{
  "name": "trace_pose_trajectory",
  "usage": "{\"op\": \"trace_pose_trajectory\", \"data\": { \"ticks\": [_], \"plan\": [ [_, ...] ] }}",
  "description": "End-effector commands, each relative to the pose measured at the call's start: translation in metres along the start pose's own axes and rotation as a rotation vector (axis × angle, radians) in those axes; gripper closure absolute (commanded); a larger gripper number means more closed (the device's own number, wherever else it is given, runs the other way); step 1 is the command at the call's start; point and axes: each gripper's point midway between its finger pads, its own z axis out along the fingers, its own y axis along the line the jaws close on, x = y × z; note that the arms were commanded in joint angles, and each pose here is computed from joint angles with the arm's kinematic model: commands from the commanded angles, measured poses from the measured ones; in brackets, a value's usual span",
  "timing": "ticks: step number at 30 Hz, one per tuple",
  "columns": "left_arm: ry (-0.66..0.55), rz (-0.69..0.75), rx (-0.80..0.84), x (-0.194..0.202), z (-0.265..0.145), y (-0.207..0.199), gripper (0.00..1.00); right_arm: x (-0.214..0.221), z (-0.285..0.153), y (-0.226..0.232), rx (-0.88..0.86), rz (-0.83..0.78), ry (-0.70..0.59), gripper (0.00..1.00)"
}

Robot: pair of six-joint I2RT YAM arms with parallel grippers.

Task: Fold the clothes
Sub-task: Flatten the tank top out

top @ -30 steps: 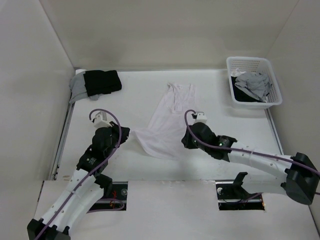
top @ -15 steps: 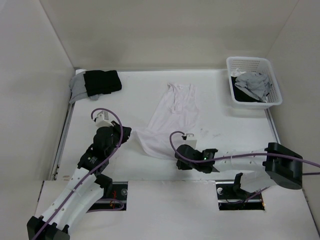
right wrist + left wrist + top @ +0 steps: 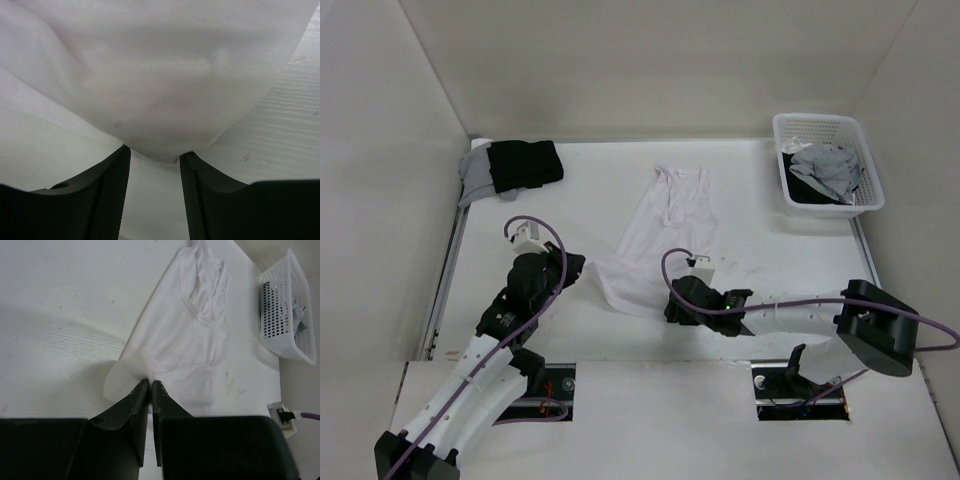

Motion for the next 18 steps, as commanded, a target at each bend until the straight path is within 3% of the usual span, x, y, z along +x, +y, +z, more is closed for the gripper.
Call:
{"op": "trace_pose_trajectory", "data": {
  "ticks": [1, 8, 14, 18],
  "plan": [
    [-0.010, -0.004, 0.038, 0.000, 0.002, -0.006, 0.94, -0.013, -0.006, 0.017, -0.080, 0.050, -0.042, 0.49],
    [-0.007, -0.007, 0.045, 0.001, 0.000, -0.006, 0.94, -0.045, -0.004, -0.003, -0.079, 0.154, -0.121, 0.49],
    [-0.006, -0.011, 0.037, 0.002, -0.001, -0.003, 0.94, -0.074, 0.019, -0.021, -0.037, 0.182, -0.164, 0.85],
    [0.001, -0.013, 0.027, 0.006, 0.000, 0.002, 0.94, -0.114, 0.033, -0.024, -0.018, 0.159, -0.257, 0.85]
  ]
}}
